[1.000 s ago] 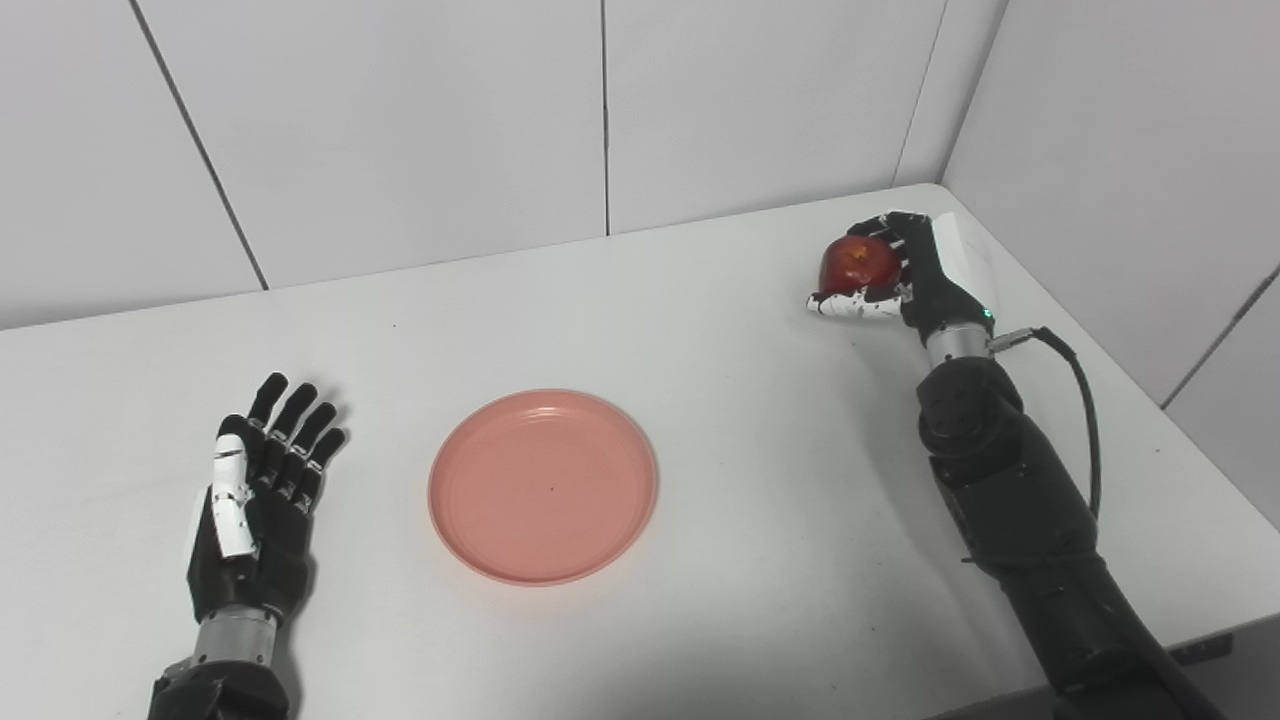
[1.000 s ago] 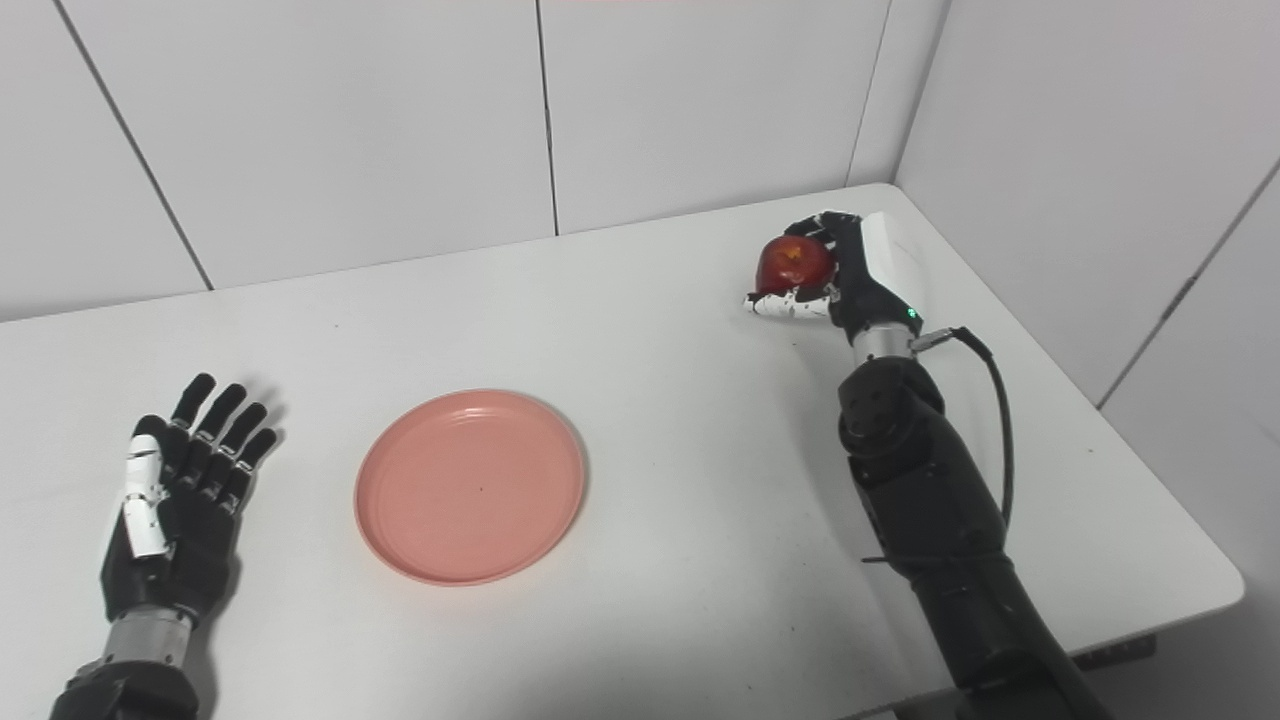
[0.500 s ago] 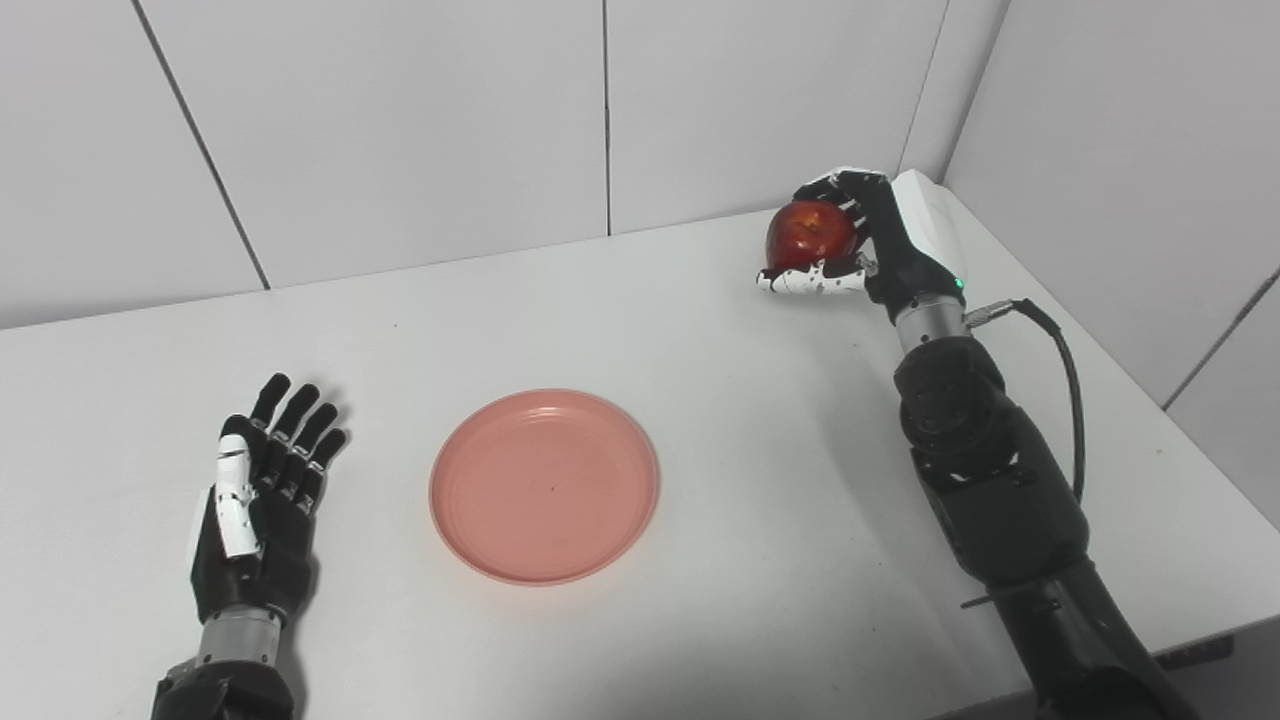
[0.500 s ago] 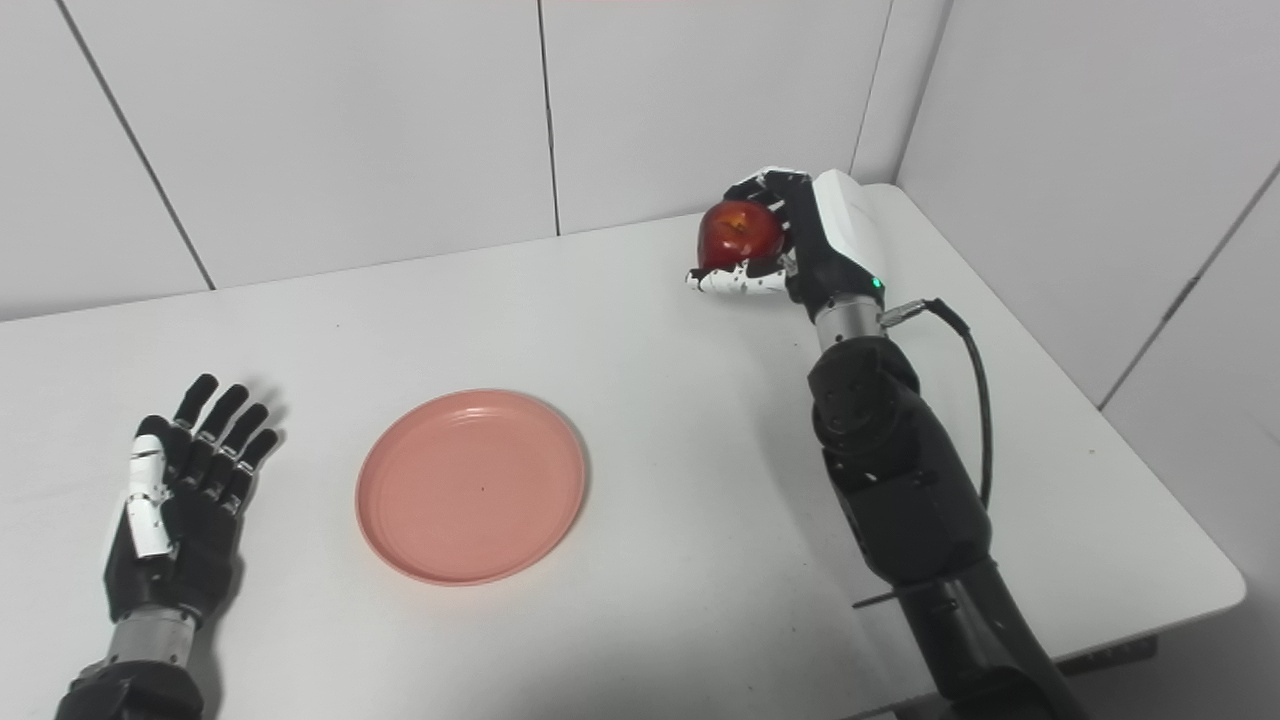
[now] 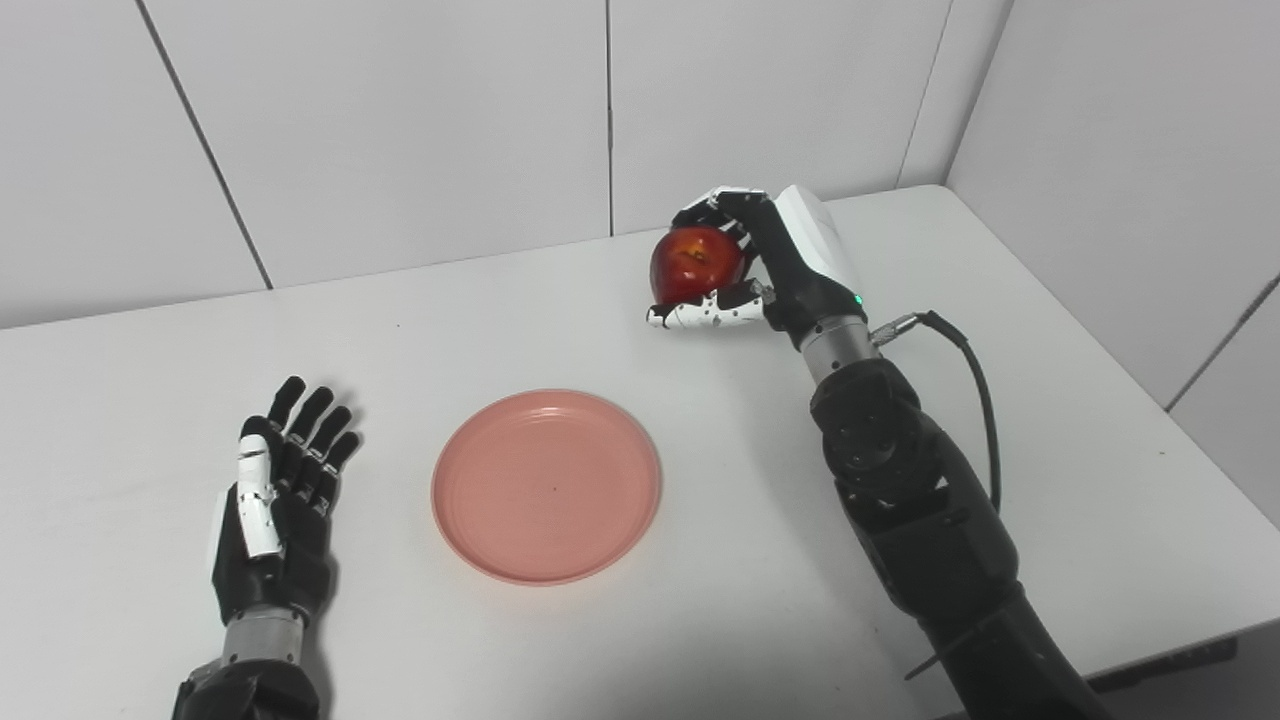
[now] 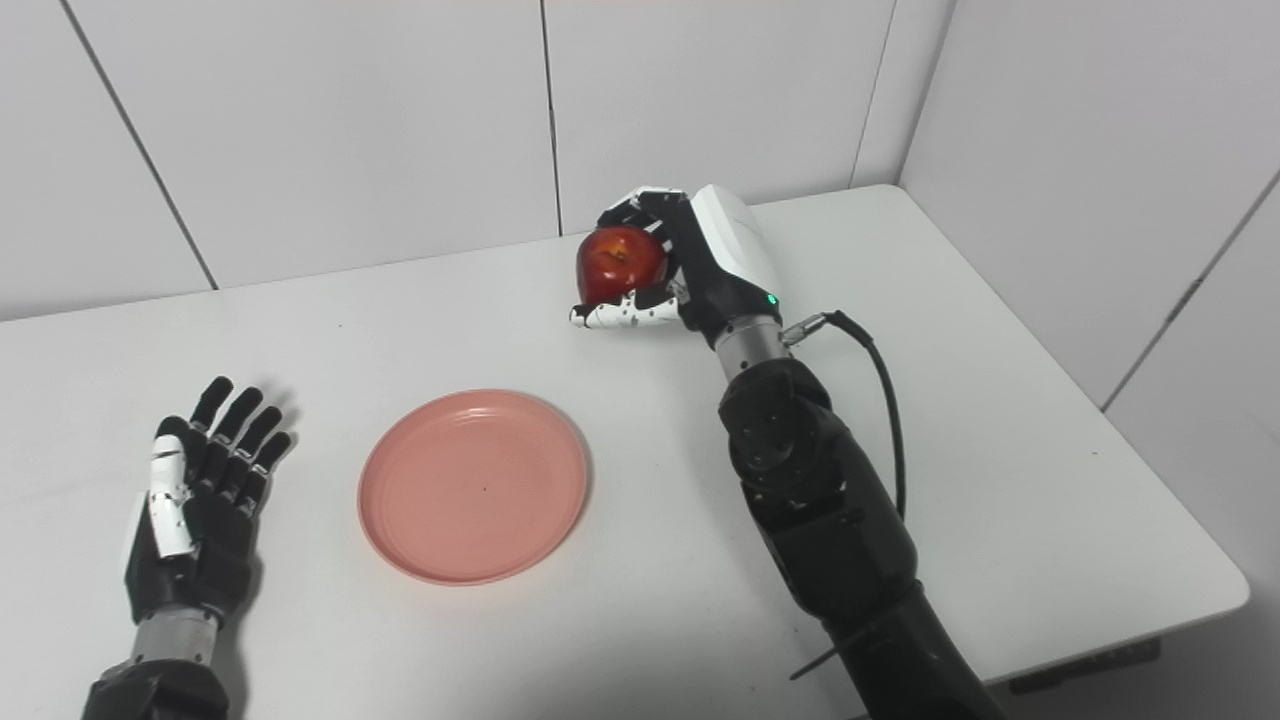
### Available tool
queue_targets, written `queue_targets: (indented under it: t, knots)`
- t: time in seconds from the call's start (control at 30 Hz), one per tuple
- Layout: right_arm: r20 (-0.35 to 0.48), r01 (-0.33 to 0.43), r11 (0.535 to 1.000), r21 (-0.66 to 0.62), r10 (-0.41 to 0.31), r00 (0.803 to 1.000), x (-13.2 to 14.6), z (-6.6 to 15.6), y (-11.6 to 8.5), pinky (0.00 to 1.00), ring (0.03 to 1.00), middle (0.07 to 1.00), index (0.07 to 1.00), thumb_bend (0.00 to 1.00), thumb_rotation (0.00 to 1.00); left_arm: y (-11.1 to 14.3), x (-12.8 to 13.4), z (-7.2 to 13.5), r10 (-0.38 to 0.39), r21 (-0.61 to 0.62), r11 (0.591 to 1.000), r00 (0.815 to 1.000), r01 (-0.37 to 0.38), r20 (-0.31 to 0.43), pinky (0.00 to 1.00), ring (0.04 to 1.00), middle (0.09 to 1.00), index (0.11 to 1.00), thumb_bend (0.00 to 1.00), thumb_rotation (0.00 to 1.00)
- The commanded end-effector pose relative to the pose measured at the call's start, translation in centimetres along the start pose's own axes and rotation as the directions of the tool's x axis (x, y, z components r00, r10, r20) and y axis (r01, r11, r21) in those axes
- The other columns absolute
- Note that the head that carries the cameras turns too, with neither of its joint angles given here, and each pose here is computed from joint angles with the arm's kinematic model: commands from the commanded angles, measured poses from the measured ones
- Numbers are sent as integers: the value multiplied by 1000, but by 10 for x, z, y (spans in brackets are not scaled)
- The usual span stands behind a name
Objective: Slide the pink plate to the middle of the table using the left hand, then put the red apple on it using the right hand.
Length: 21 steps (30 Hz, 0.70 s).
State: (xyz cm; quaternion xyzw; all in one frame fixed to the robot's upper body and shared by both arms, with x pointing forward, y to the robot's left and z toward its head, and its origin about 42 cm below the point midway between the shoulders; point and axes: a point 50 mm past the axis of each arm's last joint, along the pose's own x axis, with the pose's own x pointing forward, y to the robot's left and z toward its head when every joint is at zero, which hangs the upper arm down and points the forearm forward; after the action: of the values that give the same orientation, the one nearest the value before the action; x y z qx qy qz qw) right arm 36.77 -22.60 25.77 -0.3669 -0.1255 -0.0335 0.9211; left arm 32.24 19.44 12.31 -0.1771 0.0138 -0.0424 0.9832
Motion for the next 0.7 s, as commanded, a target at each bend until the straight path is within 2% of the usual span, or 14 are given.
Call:
queue_targets:
  t: [0.0,0.3,0.67]
  knots:
    - [126,32,999,11,-34,991,11,29,-8,359,433,495,486,514,128,-4,-3,-6,9,-1,1000,999,-9,-35,891,881,891,878,376,1000]
    - [194,-40,998,39,32,980,7,52,25,350,424,491,486,516,129,-17,-6,-7,16,11,1000,1000,-15,-23,881,878,886,875,374,1000]
    - [207,-141,987,77,122,971,-7,68,56,345,422,486,485,516,128,-29,-8,-7,16,27,1000,1000,-15,-18,898,890,897,885,375,1000]
